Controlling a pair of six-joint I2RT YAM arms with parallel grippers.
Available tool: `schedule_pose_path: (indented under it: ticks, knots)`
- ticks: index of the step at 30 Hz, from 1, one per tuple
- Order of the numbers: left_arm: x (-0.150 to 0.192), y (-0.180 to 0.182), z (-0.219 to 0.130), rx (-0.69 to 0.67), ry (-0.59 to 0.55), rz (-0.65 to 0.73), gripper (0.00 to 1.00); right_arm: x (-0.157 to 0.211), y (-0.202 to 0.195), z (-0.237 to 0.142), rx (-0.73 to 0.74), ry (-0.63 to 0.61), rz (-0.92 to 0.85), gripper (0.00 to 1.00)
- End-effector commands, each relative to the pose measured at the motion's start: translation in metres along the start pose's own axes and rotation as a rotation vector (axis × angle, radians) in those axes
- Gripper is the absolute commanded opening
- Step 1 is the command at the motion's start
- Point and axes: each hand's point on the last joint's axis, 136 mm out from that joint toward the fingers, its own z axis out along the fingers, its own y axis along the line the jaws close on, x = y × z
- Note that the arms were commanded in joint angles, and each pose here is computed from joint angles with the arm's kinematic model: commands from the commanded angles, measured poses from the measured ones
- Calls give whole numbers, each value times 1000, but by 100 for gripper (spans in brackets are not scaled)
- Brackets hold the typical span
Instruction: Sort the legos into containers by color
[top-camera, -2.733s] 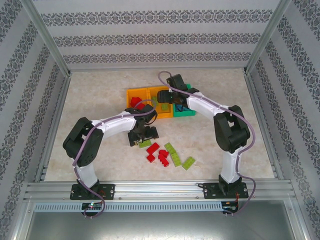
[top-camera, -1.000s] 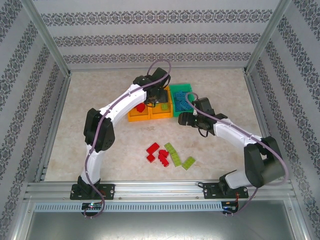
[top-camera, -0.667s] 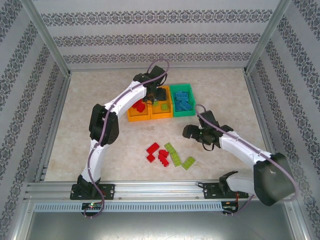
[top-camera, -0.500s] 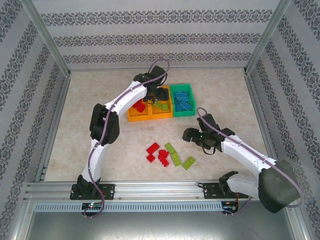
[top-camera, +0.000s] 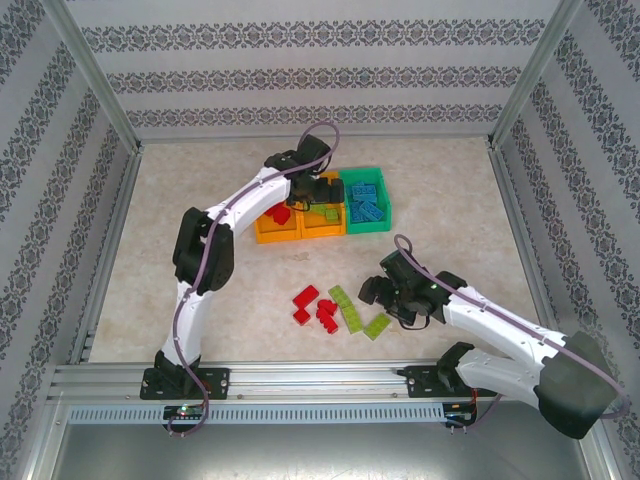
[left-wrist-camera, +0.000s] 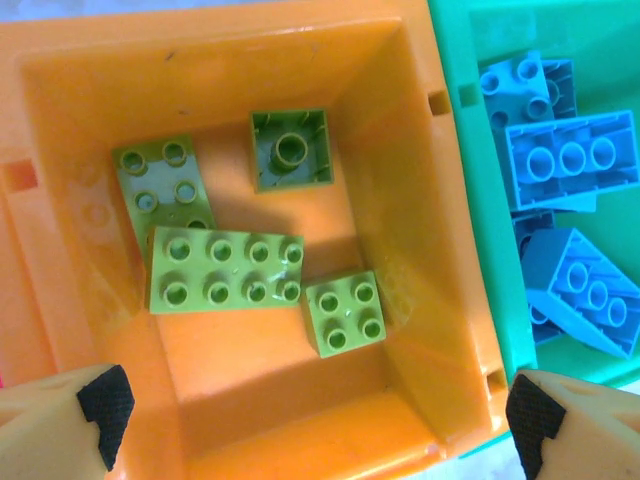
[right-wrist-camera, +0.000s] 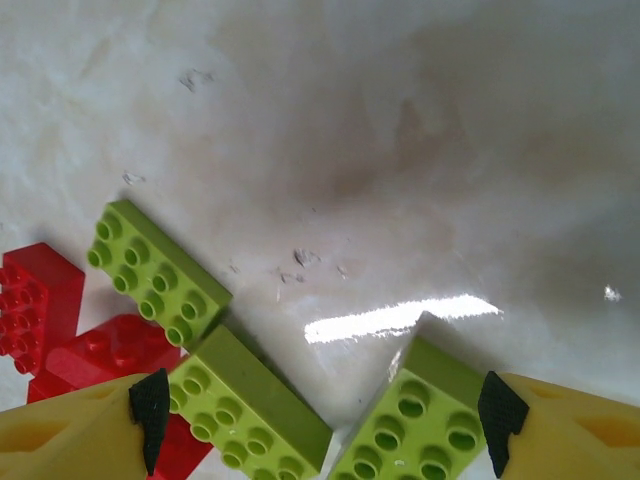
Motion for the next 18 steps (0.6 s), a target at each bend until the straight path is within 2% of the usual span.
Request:
schedule_pose_path:
  ticks: [1, 12, 18]
  knots:
    - [-18, -4, -26, 57, -98, 25, 100, 9, -20, 1, 72, 11, 116, 82]
    - [-14, -4, -46, 101, -178, 71, 100, 31, -29, 14, 123, 103, 184, 76]
    - [-13, -3, -48, 108, -190, 76, 100, 40, -33, 19, 160, 139, 169, 68]
